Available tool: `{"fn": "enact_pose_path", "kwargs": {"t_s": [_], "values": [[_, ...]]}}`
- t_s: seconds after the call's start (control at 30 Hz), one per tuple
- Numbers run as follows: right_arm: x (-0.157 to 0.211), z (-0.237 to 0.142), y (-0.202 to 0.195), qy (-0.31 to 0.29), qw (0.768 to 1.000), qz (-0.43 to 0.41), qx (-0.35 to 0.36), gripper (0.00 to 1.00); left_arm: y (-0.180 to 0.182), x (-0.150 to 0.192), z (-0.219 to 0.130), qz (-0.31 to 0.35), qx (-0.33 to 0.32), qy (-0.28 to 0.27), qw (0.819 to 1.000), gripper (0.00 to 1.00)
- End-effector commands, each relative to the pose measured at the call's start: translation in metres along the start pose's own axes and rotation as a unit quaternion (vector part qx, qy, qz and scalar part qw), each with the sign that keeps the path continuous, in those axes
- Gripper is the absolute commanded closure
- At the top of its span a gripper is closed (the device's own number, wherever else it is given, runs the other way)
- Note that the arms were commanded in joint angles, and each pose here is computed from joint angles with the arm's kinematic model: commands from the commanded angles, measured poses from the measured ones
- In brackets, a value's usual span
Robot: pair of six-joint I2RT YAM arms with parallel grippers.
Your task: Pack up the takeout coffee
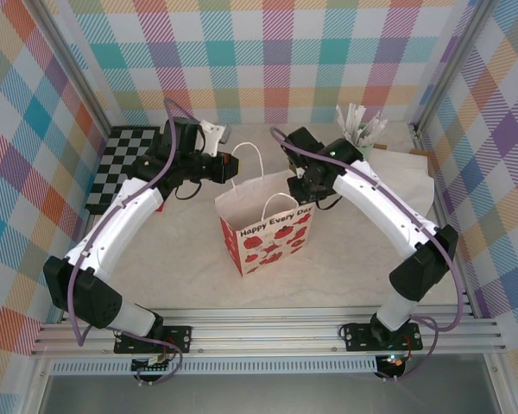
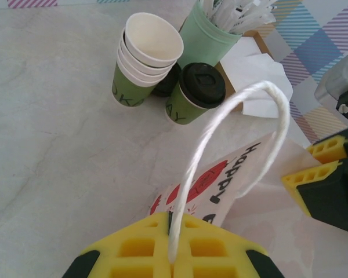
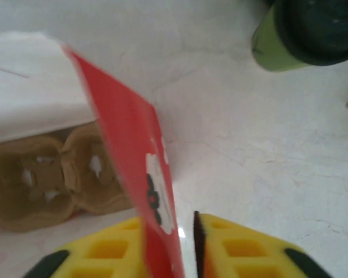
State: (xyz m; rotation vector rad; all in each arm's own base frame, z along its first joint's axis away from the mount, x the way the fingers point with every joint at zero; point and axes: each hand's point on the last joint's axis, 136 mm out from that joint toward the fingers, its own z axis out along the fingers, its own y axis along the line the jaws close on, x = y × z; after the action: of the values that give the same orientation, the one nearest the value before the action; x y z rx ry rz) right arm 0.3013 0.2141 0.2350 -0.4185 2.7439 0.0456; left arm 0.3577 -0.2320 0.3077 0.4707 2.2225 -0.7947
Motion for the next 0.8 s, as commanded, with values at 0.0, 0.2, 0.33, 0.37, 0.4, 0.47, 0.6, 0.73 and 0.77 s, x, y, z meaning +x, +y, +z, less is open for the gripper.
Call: {"fn": "enact_pose_path", "kwargs": {"t_s": [0.0, 0.2, 0.33, 0.37, 0.4, 0.47, 0.6, 0.73, 0.77], "values": [[0.001, -0.039, 0.030, 0.003, 0.997, 0.029, -0.073, 0.98, -0.013, -0.014, -0.005, 0.017, 0.015, 0.001, 1.000, 1.00], [0.007, -0.032, 0.002, 0.030, 0.992, 0.115, -0.045, 1.00, -0.017, -0.015, 0.010, 0.007, 0.033, 0.017, 0.999, 1.00], [0.021, -0.011, 0.024, 0.067, 0.984, 0.153, -0.067, 0.98, -0.004, -0.014, 0.011, 0.002, -0.005, 0.035, 0.999, 0.94], [0.021, -0.006, 0.026, 0.065, 0.981, 0.170, -0.071, 0.97, -0.001, -0.016, 0.009, 0.001, -0.017, 0.037, 0.999, 0.79], [0.021, -0.003, 0.029, 0.061, 0.976, 0.194, -0.083, 0.92, 0.003, -0.018, 0.005, -0.004, -0.031, 0.038, 0.999, 0.57], [0.018, -0.002, 0.041, 0.049, 0.962, 0.238, -0.121, 0.83, 0.013, -0.020, -0.008, -0.021, -0.065, 0.034, 0.997, 0.22], [0.020, -0.004, 0.039, 0.030, 0.943, 0.303, -0.134, 0.67, 0.037, -0.016, -0.055, -0.054, -0.155, 0.017, 0.986, 0.00], [0.011, -0.023, 0.016, -0.040, 0.949, 0.293, -0.112, 0.46, 0.064, 0.004, -0.103, -0.071, -0.272, 0.016, 0.960, 0.00], [0.006, -0.031, 0.010, -0.065, 0.953, 0.277, -0.105, 0.36, 0.064, 0.012, -0.110, -0.079, -0.279, 0.023, 0.957, 0.00]]}}
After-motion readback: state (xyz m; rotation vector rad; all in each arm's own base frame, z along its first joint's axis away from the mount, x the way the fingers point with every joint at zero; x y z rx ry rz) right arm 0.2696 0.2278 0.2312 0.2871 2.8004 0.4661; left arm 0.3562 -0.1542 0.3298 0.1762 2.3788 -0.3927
